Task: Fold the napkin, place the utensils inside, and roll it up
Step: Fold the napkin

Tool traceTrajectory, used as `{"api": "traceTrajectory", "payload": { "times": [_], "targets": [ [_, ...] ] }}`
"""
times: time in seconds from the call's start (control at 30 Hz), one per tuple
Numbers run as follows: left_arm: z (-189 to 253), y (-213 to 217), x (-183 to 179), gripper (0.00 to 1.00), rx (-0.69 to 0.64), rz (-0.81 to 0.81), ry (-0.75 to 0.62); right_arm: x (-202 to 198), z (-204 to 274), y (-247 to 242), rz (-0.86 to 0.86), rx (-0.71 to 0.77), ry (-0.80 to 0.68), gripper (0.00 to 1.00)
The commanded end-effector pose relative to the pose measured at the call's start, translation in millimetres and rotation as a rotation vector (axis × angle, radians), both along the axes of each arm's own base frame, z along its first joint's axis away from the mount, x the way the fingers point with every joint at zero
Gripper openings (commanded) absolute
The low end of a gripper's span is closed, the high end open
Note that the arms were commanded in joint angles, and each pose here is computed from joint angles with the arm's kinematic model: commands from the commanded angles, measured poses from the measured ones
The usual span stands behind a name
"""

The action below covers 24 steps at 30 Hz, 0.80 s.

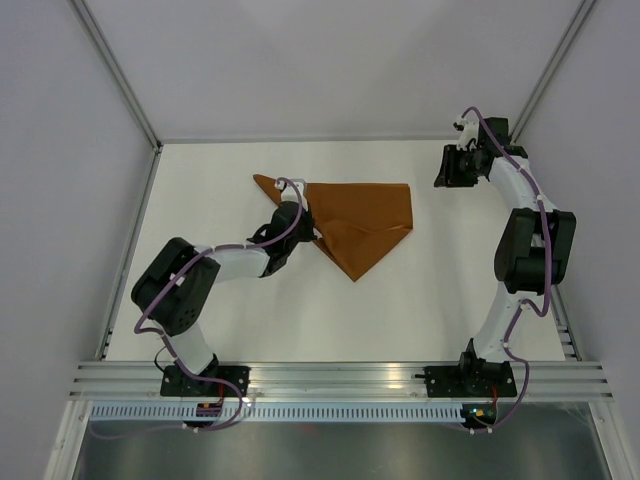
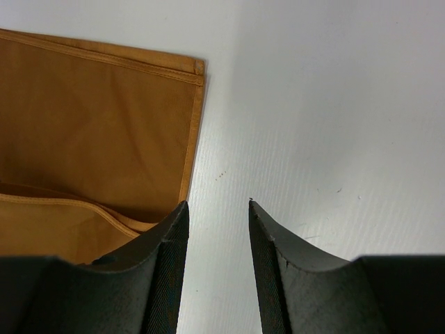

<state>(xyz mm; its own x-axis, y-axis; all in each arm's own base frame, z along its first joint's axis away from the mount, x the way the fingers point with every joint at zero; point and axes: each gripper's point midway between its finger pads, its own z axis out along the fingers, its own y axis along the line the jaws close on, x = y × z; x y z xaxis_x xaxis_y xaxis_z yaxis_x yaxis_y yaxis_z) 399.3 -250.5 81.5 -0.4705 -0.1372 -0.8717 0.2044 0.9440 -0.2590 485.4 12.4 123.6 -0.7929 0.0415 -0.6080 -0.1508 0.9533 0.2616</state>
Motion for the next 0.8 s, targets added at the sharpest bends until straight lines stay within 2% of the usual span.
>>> {"api": "traceTrajectory", "payload": {
  "times": [0.0, 0.77],
  "targets": [
    [15.7, 6.3, 4.7, 0.02, -0.063, 0.033, -0.016, 7.3, 11.6, 4.1, 0.017, -0.011, -0.033, 0.46],
    [1.5, 28.7, 17.8, 0.02, -0.071, 0.087, 0.017, 4.8, 5.9, 9.5, 0.035, -0.030, -0.023, 0.46]
  ]
}}
